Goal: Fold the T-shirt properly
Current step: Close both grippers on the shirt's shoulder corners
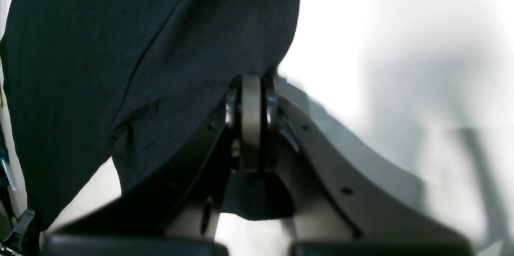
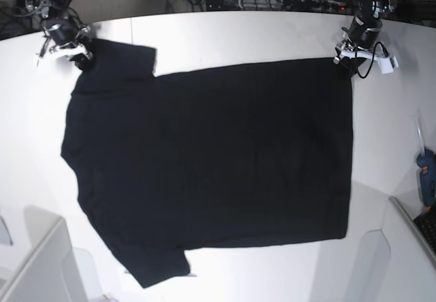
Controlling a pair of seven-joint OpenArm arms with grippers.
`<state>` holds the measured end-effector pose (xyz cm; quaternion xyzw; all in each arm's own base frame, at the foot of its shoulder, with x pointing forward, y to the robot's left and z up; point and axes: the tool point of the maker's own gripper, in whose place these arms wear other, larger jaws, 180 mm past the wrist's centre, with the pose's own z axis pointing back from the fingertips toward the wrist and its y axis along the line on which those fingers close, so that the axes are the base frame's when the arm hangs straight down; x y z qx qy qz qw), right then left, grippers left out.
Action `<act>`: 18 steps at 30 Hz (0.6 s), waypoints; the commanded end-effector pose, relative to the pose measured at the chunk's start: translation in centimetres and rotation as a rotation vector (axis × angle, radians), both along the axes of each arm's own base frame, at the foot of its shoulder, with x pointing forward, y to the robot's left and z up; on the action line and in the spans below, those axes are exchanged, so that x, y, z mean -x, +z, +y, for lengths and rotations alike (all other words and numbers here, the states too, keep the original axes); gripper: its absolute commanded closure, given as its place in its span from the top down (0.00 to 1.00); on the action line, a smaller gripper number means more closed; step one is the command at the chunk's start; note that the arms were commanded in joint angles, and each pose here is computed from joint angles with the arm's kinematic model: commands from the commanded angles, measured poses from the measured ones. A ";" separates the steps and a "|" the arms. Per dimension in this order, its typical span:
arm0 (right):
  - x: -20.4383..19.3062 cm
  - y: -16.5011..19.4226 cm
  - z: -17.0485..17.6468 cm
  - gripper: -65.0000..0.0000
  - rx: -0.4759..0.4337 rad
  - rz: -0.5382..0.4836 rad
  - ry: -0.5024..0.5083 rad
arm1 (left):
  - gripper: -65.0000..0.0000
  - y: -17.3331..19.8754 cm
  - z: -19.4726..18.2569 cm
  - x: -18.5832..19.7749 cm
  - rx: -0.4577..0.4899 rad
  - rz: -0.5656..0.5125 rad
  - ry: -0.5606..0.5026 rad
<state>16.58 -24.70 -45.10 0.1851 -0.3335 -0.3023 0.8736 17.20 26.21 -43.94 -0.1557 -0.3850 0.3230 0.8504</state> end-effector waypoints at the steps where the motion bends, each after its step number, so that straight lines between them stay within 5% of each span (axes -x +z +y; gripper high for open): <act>1: 1.6 -0.9 -0.2 0.00 0.016 0.077 0.015 | 0.00 -1.5 -0.3 1.9 -0.002 0.105 -0.022; 18: 4.2 1.9 1.4 0.00 0.042 0.063 0.083 | 0.00 1.5 0.1 3.0 -0.075 0.111 -0.135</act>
